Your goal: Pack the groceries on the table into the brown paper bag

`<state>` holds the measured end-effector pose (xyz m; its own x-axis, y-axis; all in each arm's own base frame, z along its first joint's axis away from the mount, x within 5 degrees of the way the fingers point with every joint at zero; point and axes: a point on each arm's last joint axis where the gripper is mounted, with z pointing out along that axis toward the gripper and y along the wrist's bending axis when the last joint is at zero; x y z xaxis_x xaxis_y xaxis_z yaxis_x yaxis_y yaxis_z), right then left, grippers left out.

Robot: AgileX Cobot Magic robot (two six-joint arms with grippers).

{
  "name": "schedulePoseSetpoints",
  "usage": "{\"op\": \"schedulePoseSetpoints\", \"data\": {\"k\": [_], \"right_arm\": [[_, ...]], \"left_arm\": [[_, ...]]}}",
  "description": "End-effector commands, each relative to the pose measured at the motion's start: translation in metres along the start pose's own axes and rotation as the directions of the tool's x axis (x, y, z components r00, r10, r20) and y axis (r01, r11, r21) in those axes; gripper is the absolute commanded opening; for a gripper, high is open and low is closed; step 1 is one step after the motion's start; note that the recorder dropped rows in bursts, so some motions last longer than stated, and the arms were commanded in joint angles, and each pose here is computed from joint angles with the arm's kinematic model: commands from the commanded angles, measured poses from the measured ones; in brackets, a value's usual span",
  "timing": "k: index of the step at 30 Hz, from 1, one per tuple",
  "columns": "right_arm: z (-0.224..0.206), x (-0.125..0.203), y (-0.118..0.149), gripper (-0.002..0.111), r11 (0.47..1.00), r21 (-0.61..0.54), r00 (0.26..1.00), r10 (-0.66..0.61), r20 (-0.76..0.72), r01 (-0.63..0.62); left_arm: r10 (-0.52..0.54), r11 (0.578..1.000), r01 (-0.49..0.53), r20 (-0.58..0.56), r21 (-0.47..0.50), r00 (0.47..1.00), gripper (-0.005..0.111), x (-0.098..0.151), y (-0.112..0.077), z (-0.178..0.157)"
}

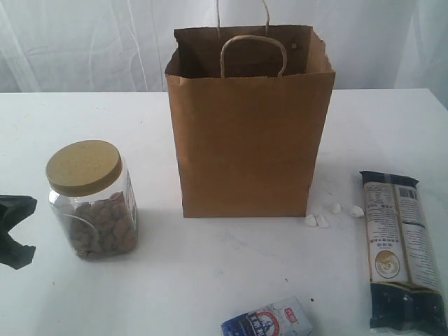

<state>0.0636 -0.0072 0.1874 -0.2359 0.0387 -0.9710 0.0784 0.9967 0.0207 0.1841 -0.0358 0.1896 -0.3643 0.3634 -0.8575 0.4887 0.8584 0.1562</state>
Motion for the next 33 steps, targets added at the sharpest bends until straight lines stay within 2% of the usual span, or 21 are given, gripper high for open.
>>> {"op": "schedulePoseSetpoints", "data": {"k": [1,3,4,6,11,14,17,20,22,23,25,26,29,33], "right_arm": [[0.000,0.000,-0.001,0.000,1.000,0.010,1.000,-0.007,-0.002,0.007],[0.000,0.000,-0.001,0.000,1.000,0.010,1.000,-0.007,-0.002,0.007],[0.000,0.000,-0.001,0.000,1.000,0.010,1.000,-0.007,-0.002,0.007],[0.000,0.000,-0.001,0.000,1.000,0.010,1.000,-0.007,-0.002,0.007],[0.000,0.000,-0.001,0.000,1.000,0.010,1.000,-0.007,-0.002,0.007],[0.000,0.000,-0.001,0.000,1.000,0.010,1.000,-0.007,-0.002,0.007],[0.000,0.000,-0.001,0.000,1.000,0.010,1.000,-0.007,-0.002,0.007],[0.000,0.000,-0.001,0.000,1.000,0.010,1.000,-0.007,-0.002,0.007],[0.000,0.000,-0.001,0.000,1.000,0.010,1.000,-0.007,-0.002,0.007],[0.000,0.000,-0.001,0.000,1.000,0.010,1.000,-0.007,-0.002,0.007],[0.000,0.000,-0.001,0.000,1.000,0.010,1.000,-0.007,-0.002,0.007],[0.000,0.000,-0.001,0.000,1.000,0.010,1.000,-0.007,-0.002,0.007],[0.000,0.000,-0.001,0.000,1.000,0.010,1.000,-0.007,-0.002,0.007],[0.000,0.000,-0.001,0.000,1.000,0.010,1.000,-0.007,-0.002,0.007]], "left_arm": [[-0.004,1.000,0.003,0.032,0.031,0.999,0.002,-0.002,-0.003,0.000],[-0.084,0.995,0.080,0.061,0.065,0.995,0.002,-0.006,-0.005,-0.001],[-0.159,0.981,0.147,0.090,0.125,0.983,0.002,-0.009,-0.010,-0.001],[-0.206,0.956,0.173,0.124,0.236,0.971,0.001,-0.014,-0.019,-0.003],[-0.006,0.890,-0.028,0.072,0.454,0.997,0.000,-0.004,-0.042,-0.006],[-0.020,0.856,-0.034,0.098,0.516,0.995,0.000,-0.008,-0.051,-0.006],[-0.032,0.869,-0.017,0.091,0.494,0.995,0.000,-0.008,-0.052,-0.002],[0.032,0.896,-0.044,0.033,0.443,0.999,0.000,-0.001,-0.052,0.009],[0.211,0.859,-0.184,-0.003,0.477,0.978,0.000,0.007,-0.067,0.025],[0.256,0.850,-0.225,0.000,0.476,0.967,0.000,0.007,-0.071,0.030],[0.365,0.836,-0.337,0.019,0.432,0.931,0.000,0.004,-0.079,0.044],[0.400,0.847,-0.372,0.006,0.381,0.917,0.000,-0.001,-0.080,0.054],[0.407,0.877,-0.384,-0.019,0.289,0.913,0.000,-0.011,-0.077,0.071],[0.329,0.902,-0.355,0.140,0.247,0.934,0.000,-0.037,-0.079,0.093]]}}
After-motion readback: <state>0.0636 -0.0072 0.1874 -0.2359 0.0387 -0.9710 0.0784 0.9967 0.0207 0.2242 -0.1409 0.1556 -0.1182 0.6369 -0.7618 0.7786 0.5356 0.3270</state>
